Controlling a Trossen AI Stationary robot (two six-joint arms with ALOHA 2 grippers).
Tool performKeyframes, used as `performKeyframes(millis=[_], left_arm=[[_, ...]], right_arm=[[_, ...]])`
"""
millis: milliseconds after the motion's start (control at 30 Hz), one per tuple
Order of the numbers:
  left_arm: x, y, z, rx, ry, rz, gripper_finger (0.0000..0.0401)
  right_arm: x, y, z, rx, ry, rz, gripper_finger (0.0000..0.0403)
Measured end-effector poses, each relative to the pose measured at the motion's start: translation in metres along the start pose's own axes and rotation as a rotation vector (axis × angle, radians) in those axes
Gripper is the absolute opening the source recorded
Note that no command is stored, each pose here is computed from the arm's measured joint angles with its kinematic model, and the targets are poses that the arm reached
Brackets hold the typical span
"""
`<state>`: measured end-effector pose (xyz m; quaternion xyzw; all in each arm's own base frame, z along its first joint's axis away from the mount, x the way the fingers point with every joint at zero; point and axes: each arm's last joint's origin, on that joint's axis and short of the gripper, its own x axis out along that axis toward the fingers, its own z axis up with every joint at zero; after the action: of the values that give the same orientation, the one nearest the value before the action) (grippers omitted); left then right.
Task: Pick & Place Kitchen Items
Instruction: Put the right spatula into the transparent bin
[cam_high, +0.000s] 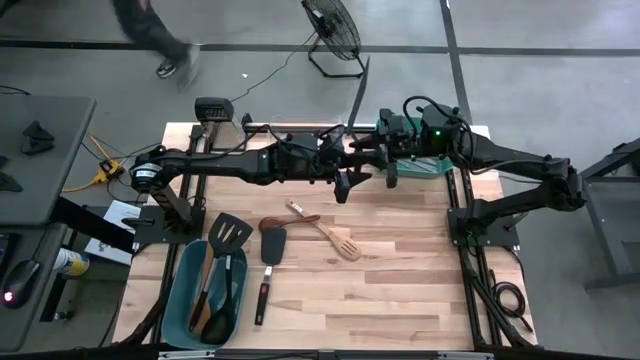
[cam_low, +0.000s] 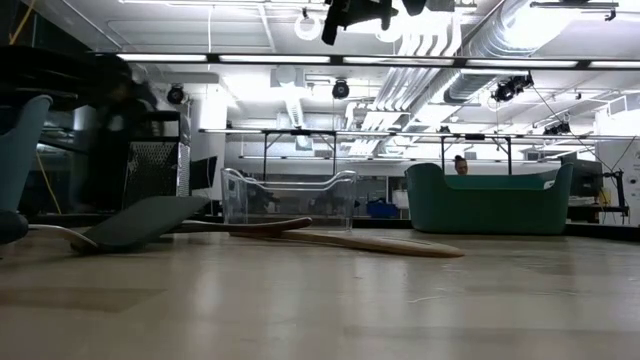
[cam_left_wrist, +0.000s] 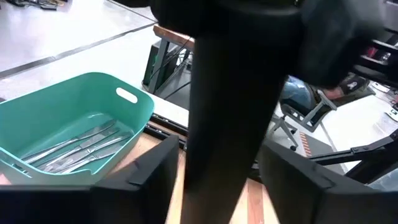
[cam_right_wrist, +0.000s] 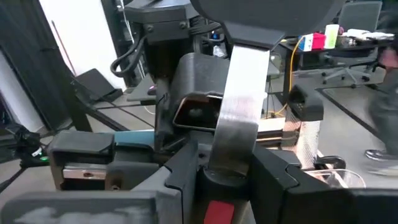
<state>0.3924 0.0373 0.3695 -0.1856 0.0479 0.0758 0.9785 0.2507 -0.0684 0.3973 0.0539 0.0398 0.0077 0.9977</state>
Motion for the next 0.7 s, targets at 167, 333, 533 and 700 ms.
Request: performKeyframes(millis=[167, 333, 533, 700], left_arm=[[0.0, 0.0001, -0.0005, 0.0, 0.006, 0.0, 0.013], [0.0, 0.0004, -0.0011, 0.016, 0.012, 0.003, 0.0094], [0.0, 0.0008, -0.0024, 0.016, 0.026, 0.006, 0.0094], [-0.0001, 0.001, -0.0031, 0.01, 0.033, 0.008, 0.0094]], right_arm=[[0.0, 0.0, -0.0006, 0.002, 0.006, 0.0, 0.0099], [0.0001, -0.0004, -0.0019, 0.019, 0.018, -0.009, 0.0099], [0.0001, -0.0003, -0.0027, 0.018, 0.026, -0.005, 0.0097], [0.0001, -0.0002, -0.0031, 0.034, 0.031, -0.002, 0.0097]])
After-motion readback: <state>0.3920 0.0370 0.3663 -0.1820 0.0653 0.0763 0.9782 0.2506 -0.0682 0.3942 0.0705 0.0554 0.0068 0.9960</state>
